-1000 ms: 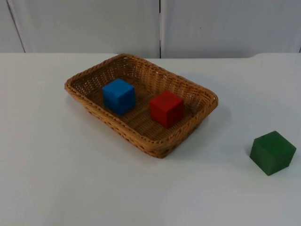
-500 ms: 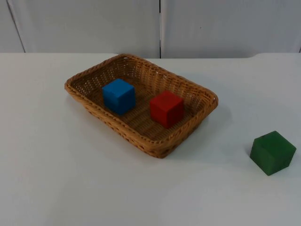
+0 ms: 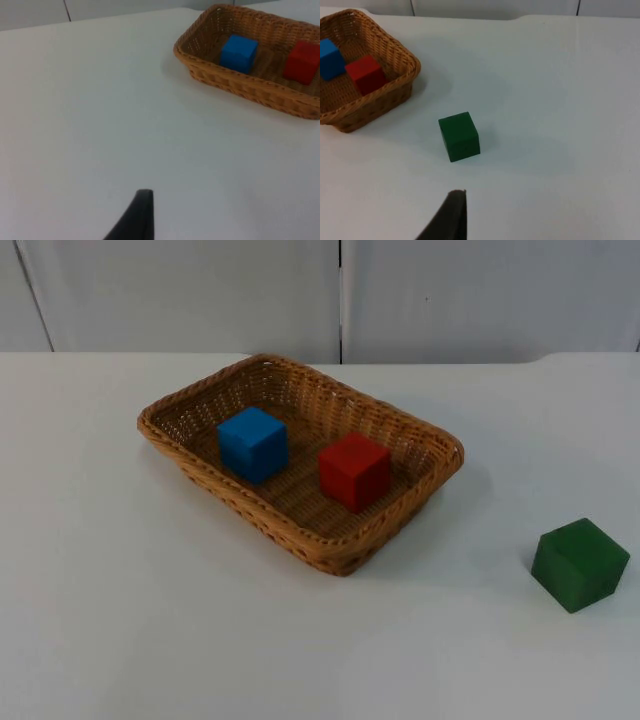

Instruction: Pick up one cube with each hand and place exactly two cubes into the same basket, leaving the remaining cube outside.

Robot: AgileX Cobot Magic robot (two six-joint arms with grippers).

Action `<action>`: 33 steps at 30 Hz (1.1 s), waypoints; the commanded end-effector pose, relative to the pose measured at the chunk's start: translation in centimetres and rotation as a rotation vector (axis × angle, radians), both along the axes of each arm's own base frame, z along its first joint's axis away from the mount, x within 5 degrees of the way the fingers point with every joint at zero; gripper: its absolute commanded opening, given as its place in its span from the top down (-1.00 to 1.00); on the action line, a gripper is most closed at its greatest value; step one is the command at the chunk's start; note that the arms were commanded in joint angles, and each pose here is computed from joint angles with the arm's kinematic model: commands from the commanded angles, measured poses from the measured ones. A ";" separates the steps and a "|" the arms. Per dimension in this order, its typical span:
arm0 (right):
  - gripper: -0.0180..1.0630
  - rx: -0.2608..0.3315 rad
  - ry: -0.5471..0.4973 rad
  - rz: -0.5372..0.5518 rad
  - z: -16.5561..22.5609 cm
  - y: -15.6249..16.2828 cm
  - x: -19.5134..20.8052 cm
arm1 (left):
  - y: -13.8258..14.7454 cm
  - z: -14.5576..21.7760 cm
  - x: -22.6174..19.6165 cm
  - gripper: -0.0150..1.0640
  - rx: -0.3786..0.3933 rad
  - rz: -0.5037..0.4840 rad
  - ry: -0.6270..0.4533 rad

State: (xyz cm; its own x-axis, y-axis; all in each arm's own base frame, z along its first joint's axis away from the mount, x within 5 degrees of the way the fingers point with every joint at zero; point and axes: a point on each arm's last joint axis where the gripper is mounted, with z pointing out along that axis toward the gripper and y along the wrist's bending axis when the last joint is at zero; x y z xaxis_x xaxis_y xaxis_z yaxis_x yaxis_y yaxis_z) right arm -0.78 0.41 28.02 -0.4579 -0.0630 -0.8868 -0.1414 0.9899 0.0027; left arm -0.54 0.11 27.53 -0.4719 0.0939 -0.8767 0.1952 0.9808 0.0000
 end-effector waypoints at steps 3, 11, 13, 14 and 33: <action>-0.99 0.005 -0.005 -0.008 0.0 0.0 0.0 | 0.0 0.0 0.0 -0.97 -0.009 0.004 -0.008; -0.99 0.006 -0.007 -0.008 0.0 0.0 0.0 | 0.0 0.0 0.0 -0.97 -0.009 0.004 -0.008; -0.99 0.006 -0.007 -0.008 0.0 0.0 0.0 | 0.0 0.0 0.0 -0.97 -0.009 0.004 -0.008; -0.99 0.006 -0.007 -0.008 0.0 0.0 0.0 | 0.0 0.0 0.0 -0.97 -0.009 0.004 -0.008; -0.99 0.006 -0.007 -0.008 0.0 0.0 0.0 | -0.1 0.0 0.0 -0.97 -0.008 0.172 -0.009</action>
